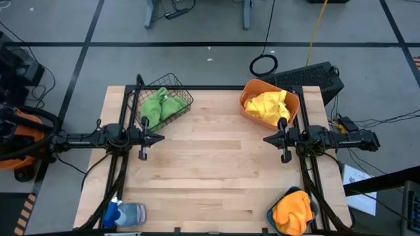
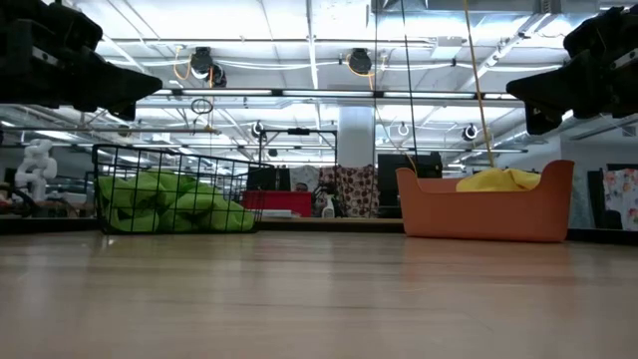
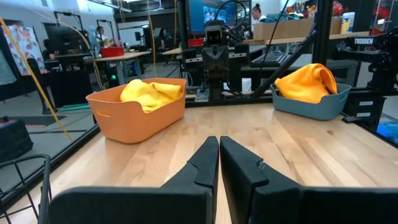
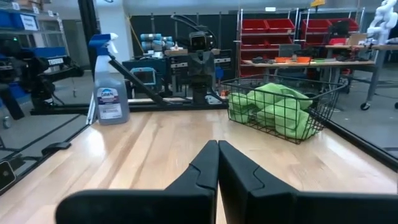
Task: Sort microfiber towel by color & place in baskets
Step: Return to Home Position
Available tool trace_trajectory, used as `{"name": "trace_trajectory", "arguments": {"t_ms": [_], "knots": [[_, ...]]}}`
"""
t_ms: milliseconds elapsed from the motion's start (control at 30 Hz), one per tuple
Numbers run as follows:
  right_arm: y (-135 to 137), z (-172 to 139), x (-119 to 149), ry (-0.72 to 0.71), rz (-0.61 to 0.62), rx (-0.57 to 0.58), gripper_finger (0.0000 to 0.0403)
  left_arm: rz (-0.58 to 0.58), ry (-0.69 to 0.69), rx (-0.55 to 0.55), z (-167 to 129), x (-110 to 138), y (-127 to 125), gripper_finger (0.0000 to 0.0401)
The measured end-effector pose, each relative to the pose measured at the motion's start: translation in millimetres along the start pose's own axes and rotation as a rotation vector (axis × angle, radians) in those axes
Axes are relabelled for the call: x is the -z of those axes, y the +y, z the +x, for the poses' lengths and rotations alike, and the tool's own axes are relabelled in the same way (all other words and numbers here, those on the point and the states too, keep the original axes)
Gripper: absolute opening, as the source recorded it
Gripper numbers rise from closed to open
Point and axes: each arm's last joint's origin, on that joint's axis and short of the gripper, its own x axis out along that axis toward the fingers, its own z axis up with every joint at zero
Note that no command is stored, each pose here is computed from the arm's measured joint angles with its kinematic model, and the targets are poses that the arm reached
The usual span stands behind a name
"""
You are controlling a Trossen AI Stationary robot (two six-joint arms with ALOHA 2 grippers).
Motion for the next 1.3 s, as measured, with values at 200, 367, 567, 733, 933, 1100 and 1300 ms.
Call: {"name": "trace_trajectory", "arguments": {"t_ms": [200,367,567,733,933,1100,1300], "knots": [[1.4,-0.1,0.5,0.007,0.005,-0.033,0.0001,0.0,0.0,0.0,0.0,0.0,0.0,0.0024],[2.7,-0.2,0.7,0.01,-0.005,-0.051,0.0,0.0,0.001,0.0,0.0,0.1,0.0,0.0024],[2.5,-0.2,0.6,0.007,-0.014,-0.042,0.0,0.0,0.001,0.001,0.0,0.1,0.0,0.0024],[2.5,-0.2,0.5,0.007,-0.015,-0.042,0.0,0.0,0.001,0.001,0.0,0.1,-0.1,0.0024],[2.5,-0.2,0.5,0.007,-0.015,-0.042,0.0,0.0,0.001,0.001,0.0,0.1,0.0,0.0024],[2.5,-0.2,0.5,0.007,-0.015,-0.042,0.0,0.0,0.001,0.001,0.0,0.1,-0.1,0.0024],[2.4,-0.2,0.5,0.007,-0.015,-0.041,0.0,0.0,0.001,0.001,0.0,0.1,0.0,0.0024]]}}
